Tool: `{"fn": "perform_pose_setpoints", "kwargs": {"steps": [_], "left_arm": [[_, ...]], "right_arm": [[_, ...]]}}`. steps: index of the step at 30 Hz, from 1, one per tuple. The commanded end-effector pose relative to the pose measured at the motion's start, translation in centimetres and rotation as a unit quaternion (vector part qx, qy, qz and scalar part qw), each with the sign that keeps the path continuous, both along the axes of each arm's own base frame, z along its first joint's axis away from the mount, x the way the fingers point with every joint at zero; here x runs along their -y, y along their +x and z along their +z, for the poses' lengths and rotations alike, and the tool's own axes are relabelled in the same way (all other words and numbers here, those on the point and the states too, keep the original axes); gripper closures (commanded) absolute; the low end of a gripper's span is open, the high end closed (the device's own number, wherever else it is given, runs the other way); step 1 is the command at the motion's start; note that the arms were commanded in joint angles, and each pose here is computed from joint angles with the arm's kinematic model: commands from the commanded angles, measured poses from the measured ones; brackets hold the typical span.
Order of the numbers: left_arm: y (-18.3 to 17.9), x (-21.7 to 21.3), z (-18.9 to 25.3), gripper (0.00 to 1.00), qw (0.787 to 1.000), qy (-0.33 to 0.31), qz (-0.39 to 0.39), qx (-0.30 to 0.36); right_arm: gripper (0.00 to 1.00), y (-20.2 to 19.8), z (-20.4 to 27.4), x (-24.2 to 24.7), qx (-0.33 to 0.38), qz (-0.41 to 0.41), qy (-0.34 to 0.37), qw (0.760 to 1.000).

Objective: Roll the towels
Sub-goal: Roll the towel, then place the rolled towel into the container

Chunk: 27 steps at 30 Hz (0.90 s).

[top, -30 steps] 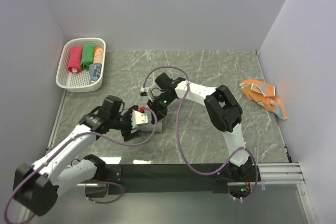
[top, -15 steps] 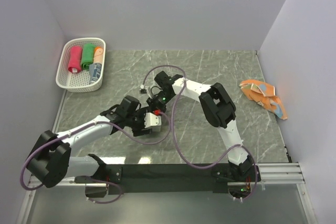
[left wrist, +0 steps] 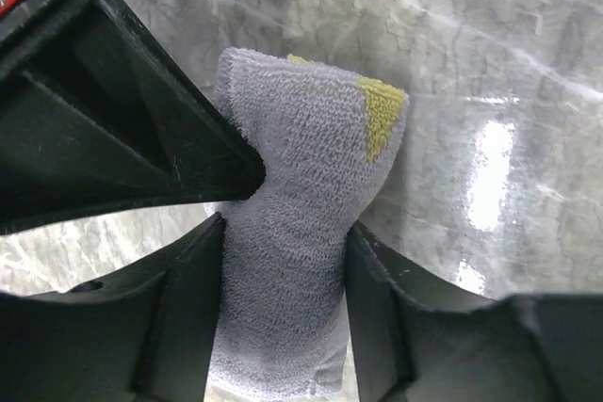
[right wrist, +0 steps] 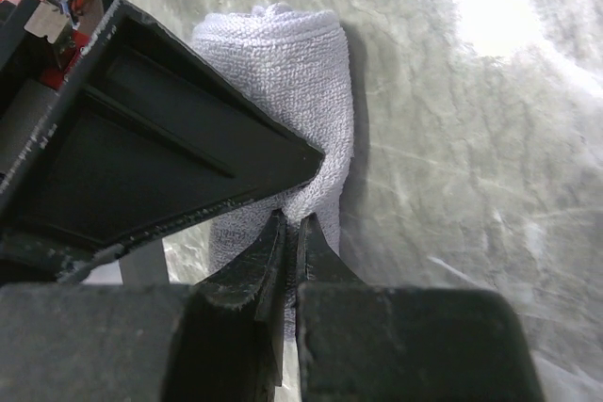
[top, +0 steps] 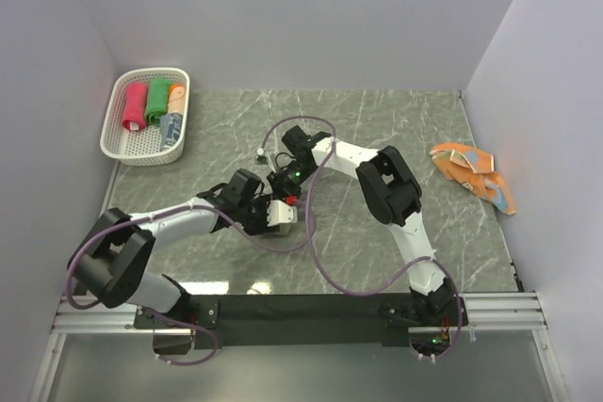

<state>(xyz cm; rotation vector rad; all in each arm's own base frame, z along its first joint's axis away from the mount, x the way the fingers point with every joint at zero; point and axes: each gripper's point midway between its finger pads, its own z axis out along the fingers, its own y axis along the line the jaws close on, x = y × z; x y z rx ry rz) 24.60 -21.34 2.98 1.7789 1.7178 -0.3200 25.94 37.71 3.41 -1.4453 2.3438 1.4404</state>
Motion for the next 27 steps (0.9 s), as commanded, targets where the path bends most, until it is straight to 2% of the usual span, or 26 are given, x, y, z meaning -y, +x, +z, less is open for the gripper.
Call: {"fn": "perform_pose_setpoints", "kwargs": {"steps": [1,4,7,8,9,10,13,15,16,19,21,22,25,27], "left_arm": [[-0.6,-0.3,-2.0,0.48,0.999,0.029,0.005,-0.04],[-1.3,-0.9,-2.9,0.53,0.996,0.053,0.001,-0.067],[-2.7,-1.9,-3.8,0.61,0.992,0.081,-0.009,-0.099],[-3.0,-2.1,-3.9,0.65,0.99,0.086,-0.007,-0.108],[-3.7,-2.6,-4.0,0.68,0.987,0.097,-0.005,-0.125],[-4.0,-2.7,-4.0,0.7,0.986,0.1,-0.004,-0.133],[-5.3,-3.7,-4.0,0.75,0.981,0.114,0.008,-0.157],[-6.1,-4.4,-4.2,0.8,0.978,0.121,0.022,-0.169],[-6.5,-4.8,-4.4,0.81,0.975,0.129,0.03,-0.176],[-7.1,-5.3,-4.5,0.86,0.969,0.135,0.068,-0.197],[-7.0,-5.4,-4.3,0.93,0.963,0.133,0.106,-0.208],[-6.8,-5.4,-4.2,0.97,0.96,0.131,0.123,-0.213],[-5.5,-4.9,-3.2,0.99,0.945,0.106,0.197,-0.24],[-3.1,-5.1,-1.4,0.99,0.929,0.069,0.267,-0.248]], "right_arm": [[1.0,-0.2,-3.5,1.7,0.026,0.015,-0.057,0.998],[1.0,-0.2,-3.1,1.9,0.032,0.016,-0.055,0.998],[0.92,0.4,-2.4,2.1,0.032,0.001,-0.057,0.998],[0.78,0.8,-1.9,2.2,0.032,-0.007,-0.056,0.998],[0.72,1.9,-1.4,2.6,0.036,-0.021,-0.054,0.998],[0.58,2.6,-0.7,2.9,0.036,-0.035,-0.053,0.997],[0.41,5.5,1.4,4.6,0.047,-0.08,-0.045,0.995],[0.39,7.0,2.5,5.6,0.052,-0.102,-0.041,0.993],[0.33,7.3,3.2,6.2,0.052,-0.11,-0.041,0.992],[0.31,8.9,4.6,8.4,0.056,-0.141,-0.038,0.988],[0.28,9.5,4.8,9.7,0.056,-0.157,-0.043,0.985],[0.13,9.7,5.3,10.3,0.058,-0.164,-0.043,0.984],[0.1,10.5,6.2,11.9,0.057,-0.189,-0.043,0.979],[0.09,11.1,6.8,12.9,0.058,-0.206,-0.042,0.976]]}}
